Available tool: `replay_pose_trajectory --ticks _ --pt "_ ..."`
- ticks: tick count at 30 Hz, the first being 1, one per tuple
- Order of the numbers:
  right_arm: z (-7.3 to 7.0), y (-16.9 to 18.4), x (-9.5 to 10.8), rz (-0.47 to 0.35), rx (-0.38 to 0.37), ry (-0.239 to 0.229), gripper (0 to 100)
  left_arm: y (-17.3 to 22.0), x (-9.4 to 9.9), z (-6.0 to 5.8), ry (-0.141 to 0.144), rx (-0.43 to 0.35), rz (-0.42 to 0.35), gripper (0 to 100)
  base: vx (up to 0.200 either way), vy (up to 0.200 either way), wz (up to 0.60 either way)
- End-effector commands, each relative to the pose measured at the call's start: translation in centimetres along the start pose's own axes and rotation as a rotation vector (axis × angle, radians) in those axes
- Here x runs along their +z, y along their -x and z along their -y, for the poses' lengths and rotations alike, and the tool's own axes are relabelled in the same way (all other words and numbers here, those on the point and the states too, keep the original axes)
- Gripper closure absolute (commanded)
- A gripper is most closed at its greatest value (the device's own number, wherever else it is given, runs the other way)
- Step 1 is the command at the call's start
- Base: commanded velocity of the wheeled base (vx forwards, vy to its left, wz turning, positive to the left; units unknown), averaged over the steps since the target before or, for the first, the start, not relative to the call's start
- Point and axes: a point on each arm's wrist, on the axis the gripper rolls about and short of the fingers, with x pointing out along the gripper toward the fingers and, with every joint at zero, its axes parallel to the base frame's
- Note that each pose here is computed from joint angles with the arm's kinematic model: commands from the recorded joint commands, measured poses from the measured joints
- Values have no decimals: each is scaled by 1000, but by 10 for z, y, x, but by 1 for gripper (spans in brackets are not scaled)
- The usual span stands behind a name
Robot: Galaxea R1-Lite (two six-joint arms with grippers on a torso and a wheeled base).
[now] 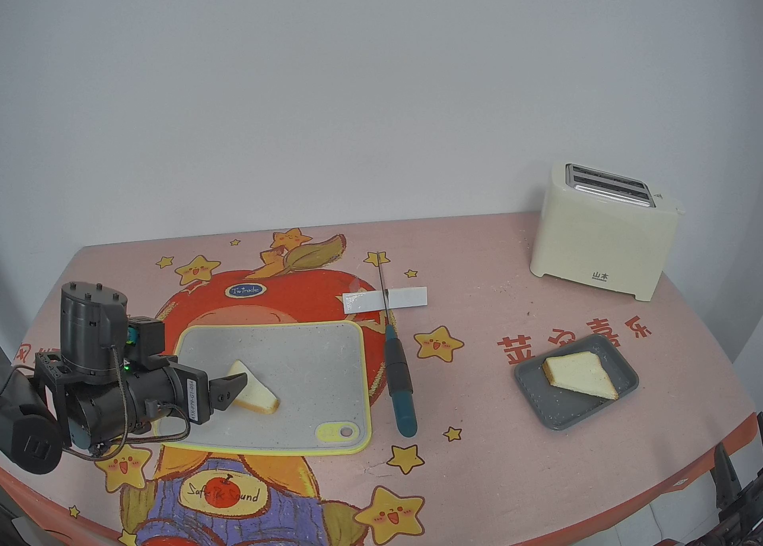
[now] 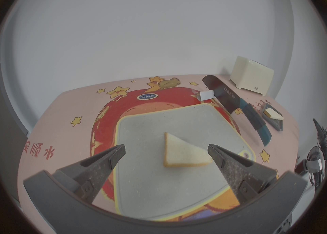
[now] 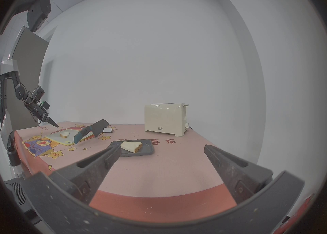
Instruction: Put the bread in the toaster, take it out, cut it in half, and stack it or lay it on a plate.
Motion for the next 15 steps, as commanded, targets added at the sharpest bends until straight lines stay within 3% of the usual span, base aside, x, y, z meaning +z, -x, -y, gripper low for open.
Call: replay_pose_trajectory --ticks 1,15 --pt "0 0 -5 -1 1 0 0 -7 -2 0 -1 10 -24 0 0 0 0" --pt "0 0 -5 -1 1 0 0 -20 -4 -1 19 59 -57 0 0 0 0"
